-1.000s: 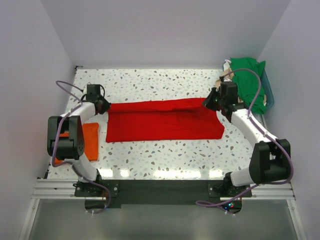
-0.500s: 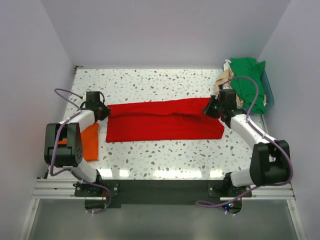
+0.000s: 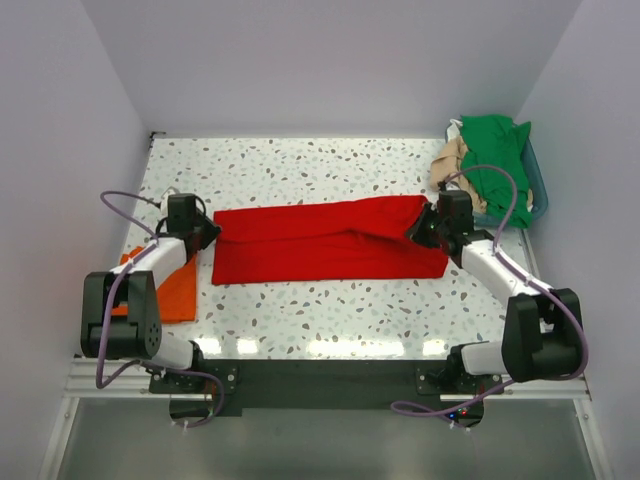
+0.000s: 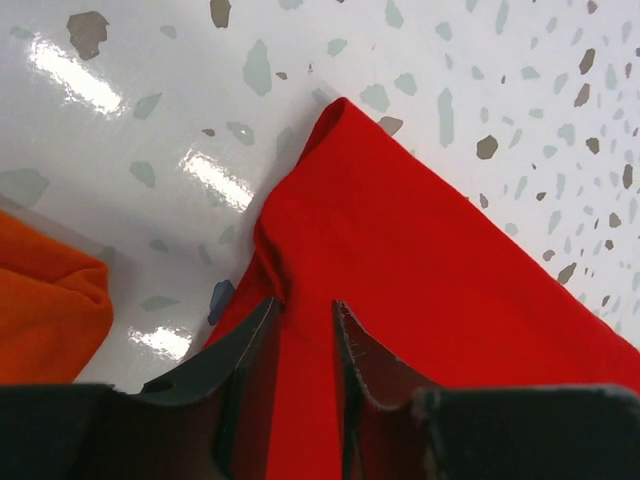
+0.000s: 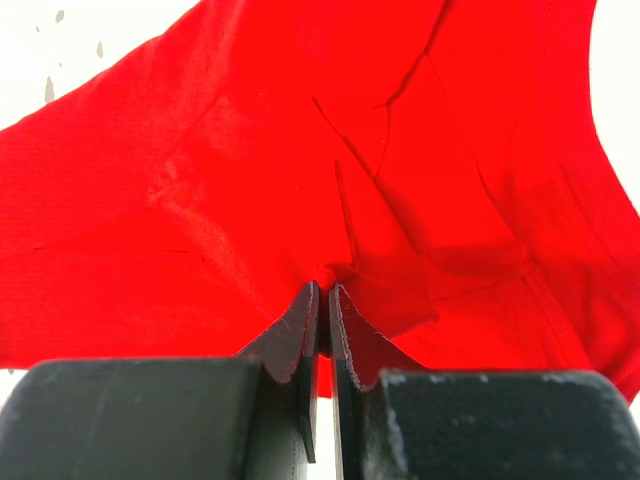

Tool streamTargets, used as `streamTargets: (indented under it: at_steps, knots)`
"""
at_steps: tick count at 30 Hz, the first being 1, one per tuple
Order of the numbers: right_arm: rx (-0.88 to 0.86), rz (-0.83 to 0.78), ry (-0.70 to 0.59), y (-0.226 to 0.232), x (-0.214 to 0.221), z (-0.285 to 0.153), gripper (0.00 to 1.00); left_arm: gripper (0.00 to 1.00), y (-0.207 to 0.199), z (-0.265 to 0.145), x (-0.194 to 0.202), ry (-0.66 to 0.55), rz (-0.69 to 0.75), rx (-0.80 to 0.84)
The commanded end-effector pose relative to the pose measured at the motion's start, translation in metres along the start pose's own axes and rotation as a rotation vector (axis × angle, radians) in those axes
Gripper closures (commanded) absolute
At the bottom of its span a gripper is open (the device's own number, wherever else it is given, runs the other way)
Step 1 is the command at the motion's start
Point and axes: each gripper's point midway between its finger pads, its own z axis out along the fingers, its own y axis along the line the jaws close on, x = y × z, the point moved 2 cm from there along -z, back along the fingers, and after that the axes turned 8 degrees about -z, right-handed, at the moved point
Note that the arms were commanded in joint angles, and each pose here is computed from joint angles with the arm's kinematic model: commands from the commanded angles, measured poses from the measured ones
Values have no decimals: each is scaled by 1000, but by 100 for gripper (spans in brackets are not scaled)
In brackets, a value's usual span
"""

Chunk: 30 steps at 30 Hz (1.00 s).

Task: Fold and stack the t-shirts
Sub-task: Fold the tshirt

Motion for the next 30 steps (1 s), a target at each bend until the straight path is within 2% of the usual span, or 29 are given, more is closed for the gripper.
streamTargets:
  at_steps: [1, 14, 17, 18, 21, 23, 24, 27, 30]
  knots:
    - [-40, 0, -68, 9, -13, -5, 99, 68, -20, -8, -19, -74, -37, 91]
    - [-69, 20, -92, 15, -15, -16, 97, 75, -7, -15, -13, -79, -60, 63]
    - [-112, 40, -80, 18, -3, -13, 86, 75, -8, -16, -10, -67, -60, 79]
    - [-113, 48, -61, 15, 6, -10, 76, 75, -9, -16, -9, -64, -62, 83]
    - [-140, 32, -40, 17, 16, -8, 65, 73, -13, -17, -9, -56, -56, 103]
    - [-142, 21, -51, 18, 14, -11, 59, 73, -17, -20, -10, -52, -48, 118]
    - [-143, 15, -72, 20, 8, -15, 52, 73, -18, -21, -11, -52, -43, 125]
    - [-113, -3, -106, 20, -9, -17, 46, 71, -25, -26, -13, -49, -33, 152]
    - [-75, -9, -100, 20, -26, -3, 46, 71, -30, -30, -11, -29, -20, 175]
